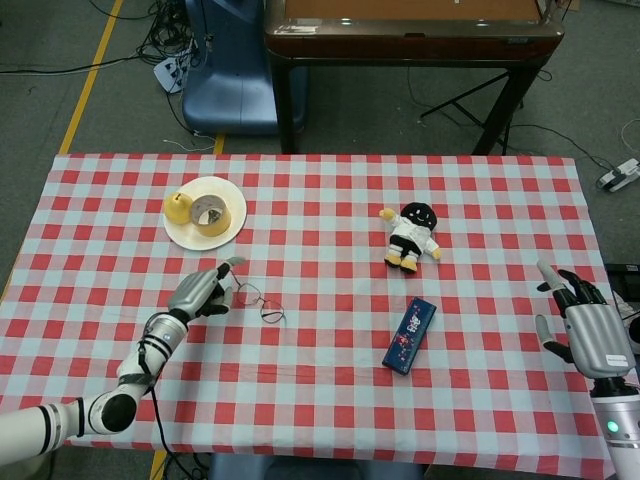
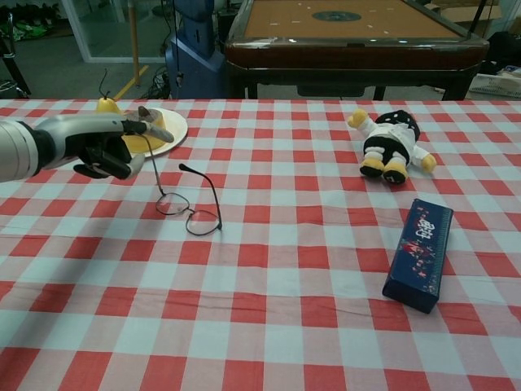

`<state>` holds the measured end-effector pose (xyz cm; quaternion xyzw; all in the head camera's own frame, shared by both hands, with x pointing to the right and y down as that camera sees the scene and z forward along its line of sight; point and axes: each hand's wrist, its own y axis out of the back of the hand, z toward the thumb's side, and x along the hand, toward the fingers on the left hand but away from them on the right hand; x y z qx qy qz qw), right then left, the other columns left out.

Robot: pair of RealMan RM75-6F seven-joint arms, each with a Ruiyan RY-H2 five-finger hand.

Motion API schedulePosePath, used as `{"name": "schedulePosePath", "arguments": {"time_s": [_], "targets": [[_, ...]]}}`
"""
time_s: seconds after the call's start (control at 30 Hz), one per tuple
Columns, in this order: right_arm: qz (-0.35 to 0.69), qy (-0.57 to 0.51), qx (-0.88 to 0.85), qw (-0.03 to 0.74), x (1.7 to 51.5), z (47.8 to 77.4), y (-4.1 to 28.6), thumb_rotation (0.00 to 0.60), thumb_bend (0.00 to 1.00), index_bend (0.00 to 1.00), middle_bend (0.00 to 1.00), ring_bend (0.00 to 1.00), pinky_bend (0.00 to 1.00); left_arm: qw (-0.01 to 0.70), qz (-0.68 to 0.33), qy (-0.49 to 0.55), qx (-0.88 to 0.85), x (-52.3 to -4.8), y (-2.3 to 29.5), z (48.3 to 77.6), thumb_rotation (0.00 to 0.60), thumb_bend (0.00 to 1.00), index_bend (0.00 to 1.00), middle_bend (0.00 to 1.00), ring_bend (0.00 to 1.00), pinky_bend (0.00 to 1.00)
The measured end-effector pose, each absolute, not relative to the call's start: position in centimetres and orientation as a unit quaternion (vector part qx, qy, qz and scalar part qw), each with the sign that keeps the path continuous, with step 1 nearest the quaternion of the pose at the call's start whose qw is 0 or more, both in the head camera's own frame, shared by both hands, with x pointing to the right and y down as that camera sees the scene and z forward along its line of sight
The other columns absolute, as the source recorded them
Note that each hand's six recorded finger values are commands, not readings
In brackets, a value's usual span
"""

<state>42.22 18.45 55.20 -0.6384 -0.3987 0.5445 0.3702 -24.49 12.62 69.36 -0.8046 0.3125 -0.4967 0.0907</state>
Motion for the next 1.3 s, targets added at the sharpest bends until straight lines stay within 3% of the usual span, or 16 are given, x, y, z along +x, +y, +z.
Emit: {"name": "schedulePosePath", "arguments": {"time_s": [0.77, 1.3], "targets": [[0.545, -0.4, -0.638, 0.369, 42.4, 55.2, 18.6, 0.6, 0.45, 0.0, 0.33, 0.13, 0.19, 0.07, -0.499, 0.199, -0.84, -20.5, 19.2, 70.6, 0.6, 0.72, 0.11, 1.0, 0.99, 1.0], [0.543, -0.399, -0.641, 0.368, 42.3, 55.4, 18.5, 0.6, 0.45, 0.0, 0.33, 0.13, 0.19, 0.081, -0.487, 0.264, -0.829, -22.5, 16.6, 68.6, 0.6, 0.71, 0.11, 1.0, 0.99, 1.0]]}}
